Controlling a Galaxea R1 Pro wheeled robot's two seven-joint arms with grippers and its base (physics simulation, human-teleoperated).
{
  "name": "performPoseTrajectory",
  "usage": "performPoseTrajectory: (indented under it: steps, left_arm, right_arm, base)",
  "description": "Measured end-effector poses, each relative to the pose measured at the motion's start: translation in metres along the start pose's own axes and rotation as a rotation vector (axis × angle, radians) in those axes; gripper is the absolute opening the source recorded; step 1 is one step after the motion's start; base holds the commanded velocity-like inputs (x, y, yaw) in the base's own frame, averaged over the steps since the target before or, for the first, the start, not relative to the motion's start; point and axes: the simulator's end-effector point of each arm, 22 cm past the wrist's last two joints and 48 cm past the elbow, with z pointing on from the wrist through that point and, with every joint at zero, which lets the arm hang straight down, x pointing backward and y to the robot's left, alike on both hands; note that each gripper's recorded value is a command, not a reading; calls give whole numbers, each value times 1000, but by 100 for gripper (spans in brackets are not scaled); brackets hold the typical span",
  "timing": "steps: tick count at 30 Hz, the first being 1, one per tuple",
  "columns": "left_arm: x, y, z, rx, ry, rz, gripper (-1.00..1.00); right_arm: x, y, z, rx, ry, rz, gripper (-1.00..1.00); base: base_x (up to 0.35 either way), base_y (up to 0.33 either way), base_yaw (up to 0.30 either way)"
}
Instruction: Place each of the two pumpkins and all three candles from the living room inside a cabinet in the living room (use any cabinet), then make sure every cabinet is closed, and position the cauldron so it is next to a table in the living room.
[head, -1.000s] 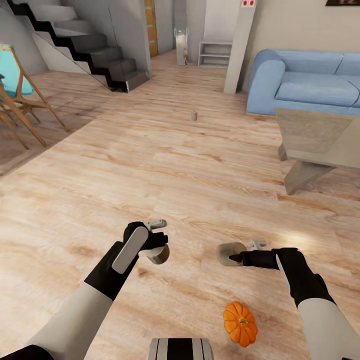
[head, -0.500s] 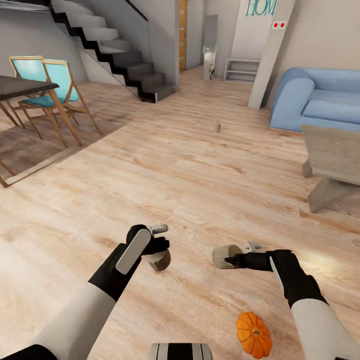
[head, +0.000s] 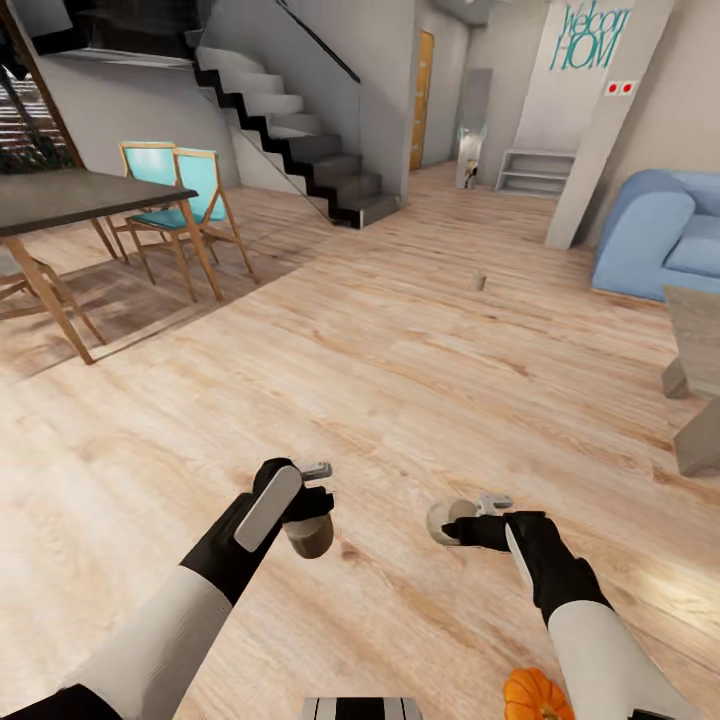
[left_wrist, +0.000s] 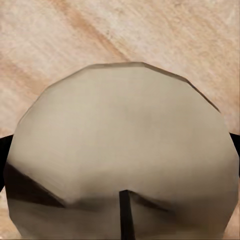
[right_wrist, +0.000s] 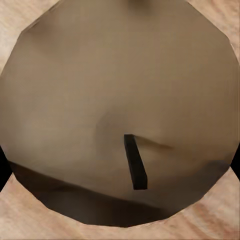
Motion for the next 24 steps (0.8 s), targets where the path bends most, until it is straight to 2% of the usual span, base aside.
performPoseTrajectory:
  steps: [7, 14, 20, 21, 24]
  left_arm:
    - [-6, 1, -12, -3, -20, -1, -100]
    - [-13, -2, -28, 4, -47, -1, -100]
    - [-19, -1, -40, 2, -69, -3, -100]
    - [-19, 1, -40, -2, -68, -3, -100]
    - [0, 21, -25, -57, -9, -8, -100]
  right_arm:
    - [-12, 21, -9, -27, -26, 0, -100]
    - [-24, 25, -21, -28, -53, -7, -100]
    - [-34, 27, -32, -27, -76, -14, -100]
    - [-35, 28, -34, -28, -78, -14, -100]
    - [-39, 30, -39, -28, -88, -17, -100]
  base:
    - [-3, 0, 288]
    - [-268, 0, 288]
    - [-57, 0, 288]
    - [-3, 0, 288]
    - [-1, 0, 288]
